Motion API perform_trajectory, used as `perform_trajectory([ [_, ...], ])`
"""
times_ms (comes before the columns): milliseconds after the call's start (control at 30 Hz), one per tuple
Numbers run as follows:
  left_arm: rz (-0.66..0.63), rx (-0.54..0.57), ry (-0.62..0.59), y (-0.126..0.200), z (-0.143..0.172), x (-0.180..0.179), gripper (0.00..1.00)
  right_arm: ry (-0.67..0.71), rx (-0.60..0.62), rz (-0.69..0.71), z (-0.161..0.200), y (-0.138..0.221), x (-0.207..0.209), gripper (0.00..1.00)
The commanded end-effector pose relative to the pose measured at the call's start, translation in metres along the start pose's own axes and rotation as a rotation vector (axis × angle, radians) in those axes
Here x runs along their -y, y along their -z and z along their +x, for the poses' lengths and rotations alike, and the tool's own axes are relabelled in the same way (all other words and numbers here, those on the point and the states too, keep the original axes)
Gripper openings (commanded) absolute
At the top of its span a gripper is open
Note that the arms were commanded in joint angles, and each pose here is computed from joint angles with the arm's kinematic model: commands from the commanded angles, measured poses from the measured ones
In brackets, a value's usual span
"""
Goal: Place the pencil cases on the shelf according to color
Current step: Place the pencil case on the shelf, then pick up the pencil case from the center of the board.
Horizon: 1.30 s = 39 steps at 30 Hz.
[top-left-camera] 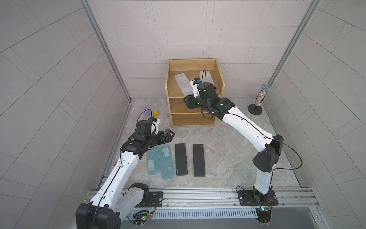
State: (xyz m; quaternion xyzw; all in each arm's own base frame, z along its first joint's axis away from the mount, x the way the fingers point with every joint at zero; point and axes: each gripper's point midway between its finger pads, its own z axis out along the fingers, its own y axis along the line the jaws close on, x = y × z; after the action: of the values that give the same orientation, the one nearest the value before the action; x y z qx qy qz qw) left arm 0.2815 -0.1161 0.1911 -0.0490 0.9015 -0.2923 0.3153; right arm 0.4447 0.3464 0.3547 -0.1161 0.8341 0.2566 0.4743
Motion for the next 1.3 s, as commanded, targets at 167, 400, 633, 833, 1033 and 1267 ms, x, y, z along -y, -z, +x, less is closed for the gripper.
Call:
perform_trajectory([
  [167,-0.077,-0.006,-0.012,0.001,0.000,-0.012,0.99,0.045,-0.069,0.036,0.023,0.029,-0.004,0.78],
  [400,-0.254,-0.090,-0.115,-0.010,0.024,-0.013,0.99,0.041,-0.081,0.144,0.076,0.092,0.023,0.95],
  [633,-0.286,-0.118,-0.078,-0.023,0.067,-0.014,1.00,-0.038,-0.246,0.232,0.207,0.128,0.052,0.99],
  [833,-0.281,-0.125,-0.050,-0.036,0.095,-0.018,1.00,-0.106,-0.362,0.295,0.298,0.135,0.062,1.00],
  [1033,-0.270,-0.103,-0.072,-0.037,0.102,-0.013,1.00,-0.132,-0.399,0.259,0.329,0.120,0.044,1.00],
  [1267,-0.319,-0.117,-0.097,-0.035,0.107,-0.021,1.00,-0.124,-0.491,0.222,0.366,0.094,0.018,1.00],
])
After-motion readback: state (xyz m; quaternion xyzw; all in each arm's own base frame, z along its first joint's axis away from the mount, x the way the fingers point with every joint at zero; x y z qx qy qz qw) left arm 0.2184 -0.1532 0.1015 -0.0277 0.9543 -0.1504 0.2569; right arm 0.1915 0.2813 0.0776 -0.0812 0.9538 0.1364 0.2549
